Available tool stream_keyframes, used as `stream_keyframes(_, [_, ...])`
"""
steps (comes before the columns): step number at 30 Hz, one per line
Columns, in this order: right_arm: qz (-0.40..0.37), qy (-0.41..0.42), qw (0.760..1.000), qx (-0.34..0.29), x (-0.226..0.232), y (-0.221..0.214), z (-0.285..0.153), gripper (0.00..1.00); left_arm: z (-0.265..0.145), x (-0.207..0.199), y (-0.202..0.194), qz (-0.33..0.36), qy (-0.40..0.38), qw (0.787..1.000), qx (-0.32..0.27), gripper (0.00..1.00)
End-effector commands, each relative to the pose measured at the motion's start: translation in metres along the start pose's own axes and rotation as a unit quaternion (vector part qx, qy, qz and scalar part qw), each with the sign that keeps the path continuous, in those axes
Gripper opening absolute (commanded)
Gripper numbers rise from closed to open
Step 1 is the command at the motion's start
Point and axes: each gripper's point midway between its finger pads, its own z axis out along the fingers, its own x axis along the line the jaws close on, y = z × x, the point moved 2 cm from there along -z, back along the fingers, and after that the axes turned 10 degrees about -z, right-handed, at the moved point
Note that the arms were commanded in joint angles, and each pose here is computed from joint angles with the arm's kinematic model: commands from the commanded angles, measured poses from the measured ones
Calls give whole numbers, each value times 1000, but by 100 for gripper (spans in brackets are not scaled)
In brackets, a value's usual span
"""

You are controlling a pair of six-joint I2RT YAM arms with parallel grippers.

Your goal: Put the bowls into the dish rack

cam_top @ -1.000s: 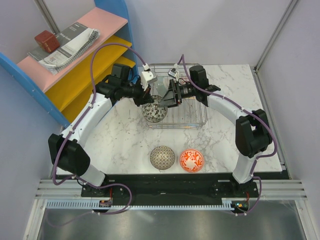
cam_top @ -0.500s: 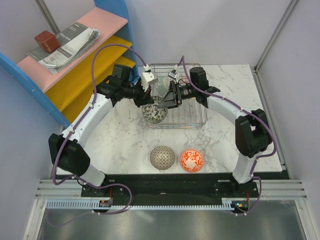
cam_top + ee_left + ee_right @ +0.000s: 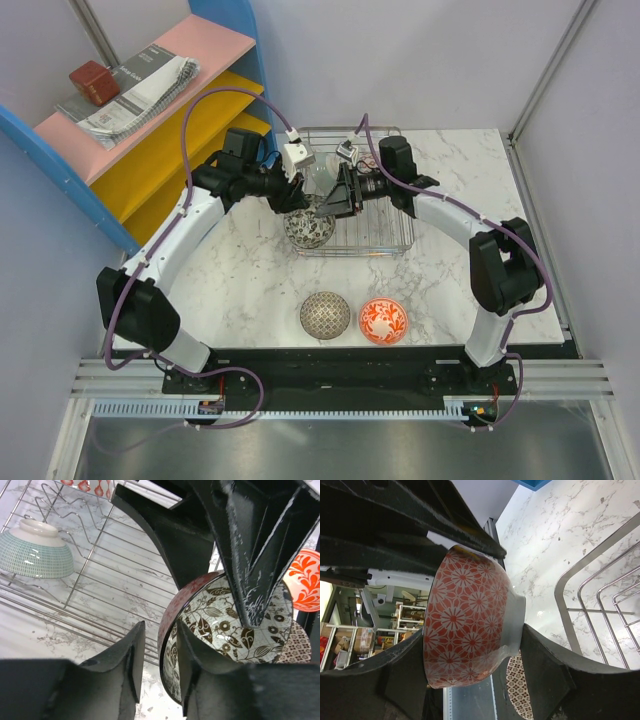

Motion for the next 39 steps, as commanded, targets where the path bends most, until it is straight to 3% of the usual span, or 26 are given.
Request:
stream_keyframes(1, [-40,14,999,-8,19,7,-1,0,-3,-9,18,23,-15,999,-32,43])
stream_keyframes(3, [-40,10,999,-10,18,7,0,0,-3,-9,17,22,-16,999,-30,52])
stream_keyframes(10, [-37,-10,999,-21,12,10,0,0,2,-8,12,17,-18,999,-22,60])
stream_keyframes(23, [-40,-58,997,-30,-4,14,-4,0,3,5,2,4,13,1000,-5,89])
stream_keyframes(39, [-36,-171,982,-78,-38,39,-39,0,-34,16,-3,-29,25,999,-36,98])
